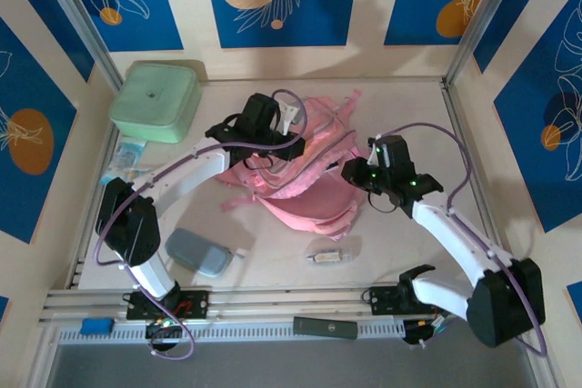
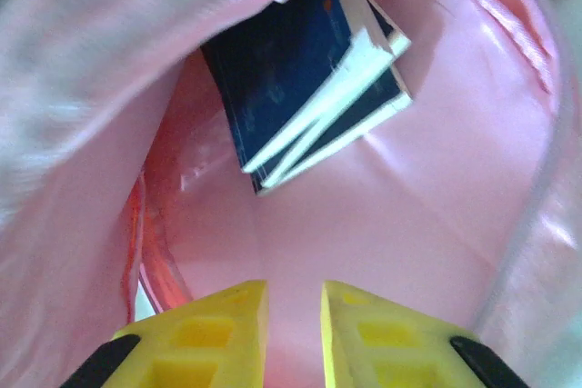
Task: Pack the student bag
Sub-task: Close the student bag at the center of the table, then rotate the student bag at the center of the table.
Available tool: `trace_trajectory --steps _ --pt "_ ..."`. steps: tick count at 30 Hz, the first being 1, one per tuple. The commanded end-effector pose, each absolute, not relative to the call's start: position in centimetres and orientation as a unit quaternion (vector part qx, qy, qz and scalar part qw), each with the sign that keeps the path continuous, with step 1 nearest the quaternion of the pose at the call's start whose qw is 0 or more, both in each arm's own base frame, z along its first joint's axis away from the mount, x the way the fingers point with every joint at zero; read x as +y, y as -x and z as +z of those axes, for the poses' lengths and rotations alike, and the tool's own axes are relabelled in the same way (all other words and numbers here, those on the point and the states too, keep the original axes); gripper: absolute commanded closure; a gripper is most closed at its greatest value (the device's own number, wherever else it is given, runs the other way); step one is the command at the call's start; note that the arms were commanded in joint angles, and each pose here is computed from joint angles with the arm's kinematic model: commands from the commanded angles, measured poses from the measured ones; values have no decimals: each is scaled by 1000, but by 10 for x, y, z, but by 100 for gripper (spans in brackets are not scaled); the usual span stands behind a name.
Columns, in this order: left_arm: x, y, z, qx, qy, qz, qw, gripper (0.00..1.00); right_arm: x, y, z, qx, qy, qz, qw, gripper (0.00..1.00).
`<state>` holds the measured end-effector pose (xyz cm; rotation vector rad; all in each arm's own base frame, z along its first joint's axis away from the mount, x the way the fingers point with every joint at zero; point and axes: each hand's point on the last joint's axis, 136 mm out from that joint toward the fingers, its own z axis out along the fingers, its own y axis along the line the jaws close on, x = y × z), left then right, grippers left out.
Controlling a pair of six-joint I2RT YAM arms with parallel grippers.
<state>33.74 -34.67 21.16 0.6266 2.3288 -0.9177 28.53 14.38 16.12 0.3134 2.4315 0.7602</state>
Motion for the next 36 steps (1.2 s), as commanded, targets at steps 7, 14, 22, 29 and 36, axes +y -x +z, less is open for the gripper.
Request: trace_trajectory --steps 7,14,22,29,36 --pt "-334 -303 232 835 -189 -447 258 40 152 -234 187 916 -75 302 253 70" --pt "-255 -311 192 880 -34 -394 263 32 193 -221 168 936 -23 303 179 63" --pt "-181 -315 132 889 171 -336 262 21 245 -206 129 951 1 293 101 62" --pt "-180 -325 99 888 223 -334 223 21 258 -201 105 955 -13 284 82 62" --pt "-190 -339 66 889 246 -334 192 35 249 -195 89 963 -24 258 76 62"
